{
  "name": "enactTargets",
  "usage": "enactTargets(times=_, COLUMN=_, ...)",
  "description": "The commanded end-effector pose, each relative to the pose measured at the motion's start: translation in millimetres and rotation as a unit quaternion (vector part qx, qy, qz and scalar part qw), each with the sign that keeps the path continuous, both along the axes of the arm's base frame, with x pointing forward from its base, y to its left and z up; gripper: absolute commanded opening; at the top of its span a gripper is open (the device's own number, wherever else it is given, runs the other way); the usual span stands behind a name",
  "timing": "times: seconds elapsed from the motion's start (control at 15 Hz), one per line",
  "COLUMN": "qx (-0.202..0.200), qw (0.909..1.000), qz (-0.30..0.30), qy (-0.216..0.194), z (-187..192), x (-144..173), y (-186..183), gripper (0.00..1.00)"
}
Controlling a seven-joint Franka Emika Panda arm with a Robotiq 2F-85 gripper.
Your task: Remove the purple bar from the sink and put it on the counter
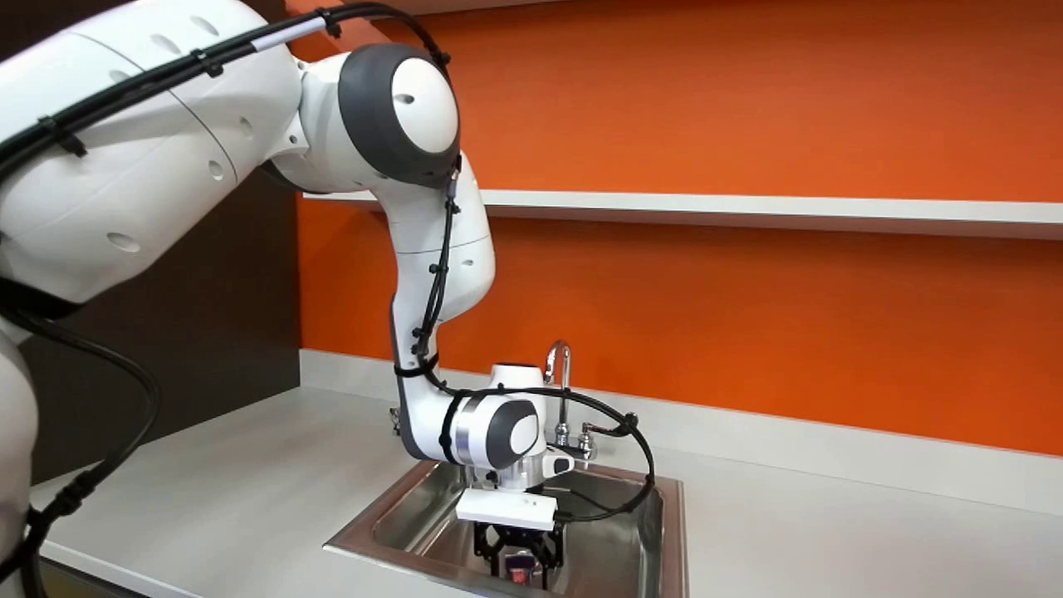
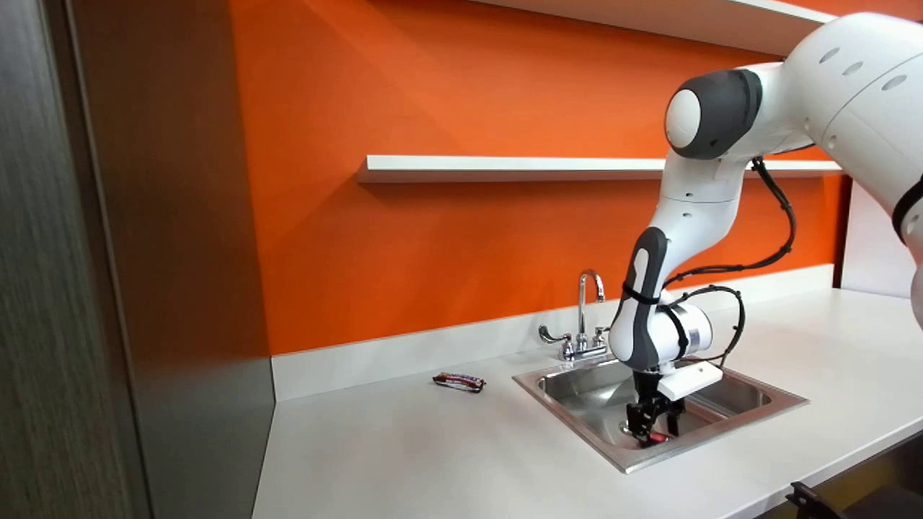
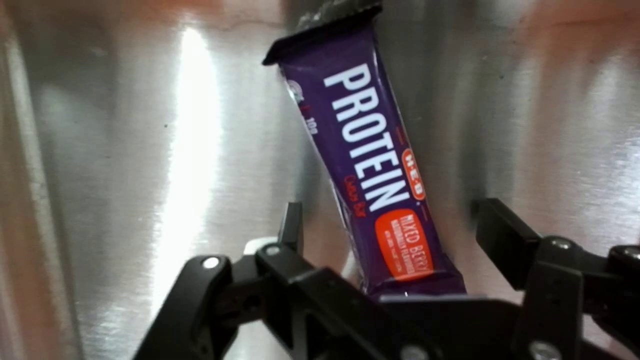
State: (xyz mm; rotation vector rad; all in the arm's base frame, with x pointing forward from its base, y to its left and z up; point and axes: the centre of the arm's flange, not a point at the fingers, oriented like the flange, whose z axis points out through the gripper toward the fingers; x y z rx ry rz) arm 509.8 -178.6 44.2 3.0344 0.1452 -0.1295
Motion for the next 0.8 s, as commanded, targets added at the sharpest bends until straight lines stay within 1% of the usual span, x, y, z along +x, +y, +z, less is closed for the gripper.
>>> enactTargets(times=0.0, qx=0.007, qw=0.9999, qz=0.012, qy=-0.004, z=-3.5, x=3.4, y=-5.3, gripper=0.59)
enactTargets(times=0.07, qx=0.008, qw=0.9999, qz=0.013, qy=-0.004, z=-3.9, x=3.5, y=-5.2, gripper=0.49)
enactTargets(times=0.33, qx=0.012, qw=0.9998, qz=0.015, qy=-0.006, z=-3.3, x=5.3, y=-2.2, gripper=0.20)
enactTargets(times=0.4, qx=0.012, qw=0.9998, qz=0.013, qy=-0.006, z=-2.9, x=5.5, y=-3.2, gripper=0.16)
enactTargets(times=0.73, qx=0.013, qw=0.9999, qz=0.001, qy=-0.002, z=-0.2, x=5.9, y=-3.6, gripper=0.13)
